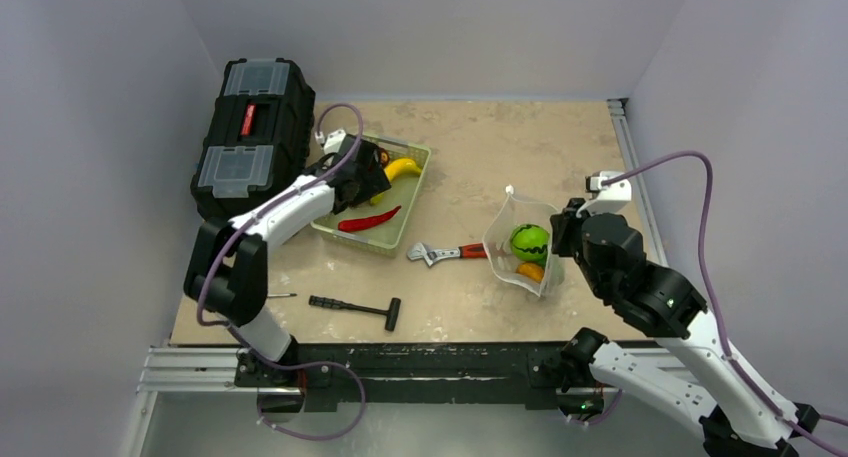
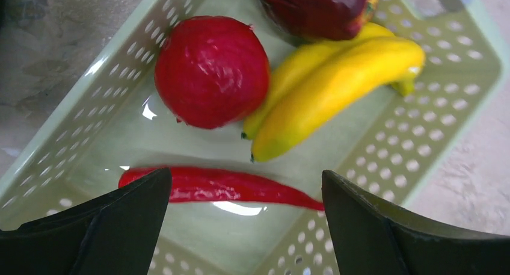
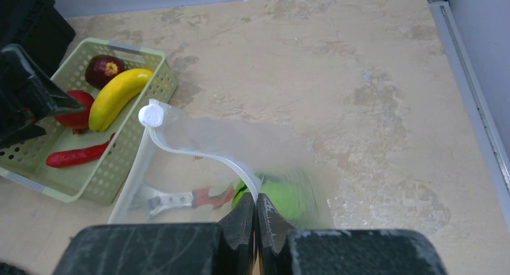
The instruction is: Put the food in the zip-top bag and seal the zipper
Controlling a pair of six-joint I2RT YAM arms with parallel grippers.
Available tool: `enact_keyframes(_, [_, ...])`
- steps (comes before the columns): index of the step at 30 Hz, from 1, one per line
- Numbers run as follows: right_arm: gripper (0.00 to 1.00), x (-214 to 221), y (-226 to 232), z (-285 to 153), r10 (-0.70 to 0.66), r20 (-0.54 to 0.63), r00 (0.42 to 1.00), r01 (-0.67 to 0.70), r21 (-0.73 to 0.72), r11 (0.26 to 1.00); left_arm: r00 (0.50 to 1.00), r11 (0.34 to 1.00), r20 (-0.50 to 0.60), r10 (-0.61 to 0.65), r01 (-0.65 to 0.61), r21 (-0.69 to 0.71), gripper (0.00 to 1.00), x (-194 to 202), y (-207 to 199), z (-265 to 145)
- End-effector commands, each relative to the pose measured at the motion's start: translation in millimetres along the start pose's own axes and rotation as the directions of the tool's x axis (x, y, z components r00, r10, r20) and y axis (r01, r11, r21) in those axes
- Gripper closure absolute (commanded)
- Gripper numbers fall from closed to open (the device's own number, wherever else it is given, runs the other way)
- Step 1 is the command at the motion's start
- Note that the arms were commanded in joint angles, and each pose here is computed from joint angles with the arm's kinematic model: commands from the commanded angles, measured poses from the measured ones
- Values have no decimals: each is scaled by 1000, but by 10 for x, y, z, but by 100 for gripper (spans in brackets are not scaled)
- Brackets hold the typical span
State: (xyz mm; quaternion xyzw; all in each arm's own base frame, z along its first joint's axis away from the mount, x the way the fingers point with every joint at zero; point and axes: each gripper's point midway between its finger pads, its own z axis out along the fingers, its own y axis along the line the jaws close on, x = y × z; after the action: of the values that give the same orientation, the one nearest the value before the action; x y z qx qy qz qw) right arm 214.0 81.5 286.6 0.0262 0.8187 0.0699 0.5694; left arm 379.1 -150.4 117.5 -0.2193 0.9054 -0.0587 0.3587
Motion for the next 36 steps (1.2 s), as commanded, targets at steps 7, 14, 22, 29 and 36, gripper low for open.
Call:
enact_keyframes(7, [100, 54, 188, 54, -30, -28, 999, 28, -81, 996, 964, 965, 92, -251, 256, -55, 5, -360, -70, 505])
enact_keyframes(14, [100, 55, 212, 51, -17, -20, 1000, 15, -97, 995, 939, 937, 152, -308, 327, -119, 3, -392, 86, 503])
enact_keyframes(22, [100, 50, 198, 48, -10, -15, 1000, 9, -91, 996, 933, 930, 144, -329, 347, -121, 3, -373, 98, 666])
enact_keyframes(29, [100, 72, 196, 63, -12, -20, 1000, 10, -87, 996, 939, 926, 100, -330, 342, -160, 2, -284, 162, 896])
enact_keyframes(36, [100, 74, 235, 54, -21, -18, 1000, 19, -114, 993, 946, 930, 59, -318, 324, -177, 13, -198, 247, 965])
